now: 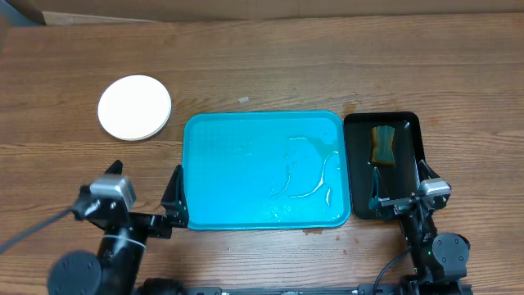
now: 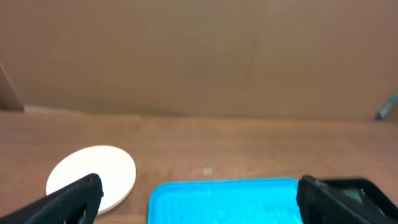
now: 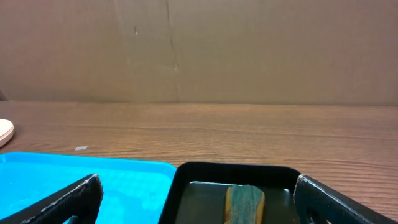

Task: Clean dirty plates on tray and stack at the side

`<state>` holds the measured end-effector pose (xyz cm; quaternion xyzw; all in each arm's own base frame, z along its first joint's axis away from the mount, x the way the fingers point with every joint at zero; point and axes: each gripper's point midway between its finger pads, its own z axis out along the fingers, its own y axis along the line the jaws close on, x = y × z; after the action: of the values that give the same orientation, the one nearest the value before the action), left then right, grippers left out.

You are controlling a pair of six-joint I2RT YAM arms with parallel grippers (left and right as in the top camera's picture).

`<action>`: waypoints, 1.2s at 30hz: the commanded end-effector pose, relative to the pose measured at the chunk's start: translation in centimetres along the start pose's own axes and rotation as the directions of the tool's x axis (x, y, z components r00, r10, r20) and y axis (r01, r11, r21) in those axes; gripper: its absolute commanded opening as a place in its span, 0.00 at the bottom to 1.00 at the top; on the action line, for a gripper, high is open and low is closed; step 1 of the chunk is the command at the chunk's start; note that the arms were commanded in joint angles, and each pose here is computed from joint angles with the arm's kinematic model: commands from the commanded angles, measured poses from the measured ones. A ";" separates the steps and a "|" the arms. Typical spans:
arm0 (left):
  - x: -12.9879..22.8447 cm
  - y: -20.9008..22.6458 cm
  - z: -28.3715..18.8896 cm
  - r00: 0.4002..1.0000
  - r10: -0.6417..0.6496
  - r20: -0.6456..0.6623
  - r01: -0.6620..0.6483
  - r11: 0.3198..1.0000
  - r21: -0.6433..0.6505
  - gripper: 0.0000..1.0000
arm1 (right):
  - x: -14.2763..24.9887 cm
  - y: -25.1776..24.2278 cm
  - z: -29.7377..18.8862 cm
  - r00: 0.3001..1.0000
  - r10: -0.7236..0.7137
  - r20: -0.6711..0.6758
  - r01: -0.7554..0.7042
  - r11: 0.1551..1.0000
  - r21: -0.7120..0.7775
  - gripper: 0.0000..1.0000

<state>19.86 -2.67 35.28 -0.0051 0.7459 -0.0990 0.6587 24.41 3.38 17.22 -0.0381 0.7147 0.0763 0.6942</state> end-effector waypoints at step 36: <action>9.5 4.9 4.5 0.919 -0.019 0.393 0.053 0.996 -0.075 1.00 | 0.1 -0.2 0.0 1.000 -0.004 0.006 0.004 1.000 0.012 1.00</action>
<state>23.48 -0.18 25.56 -0.0528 0.6000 -0.0767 0.7945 24.41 3.39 17.24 -0.0380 0.7146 0.0767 0.6943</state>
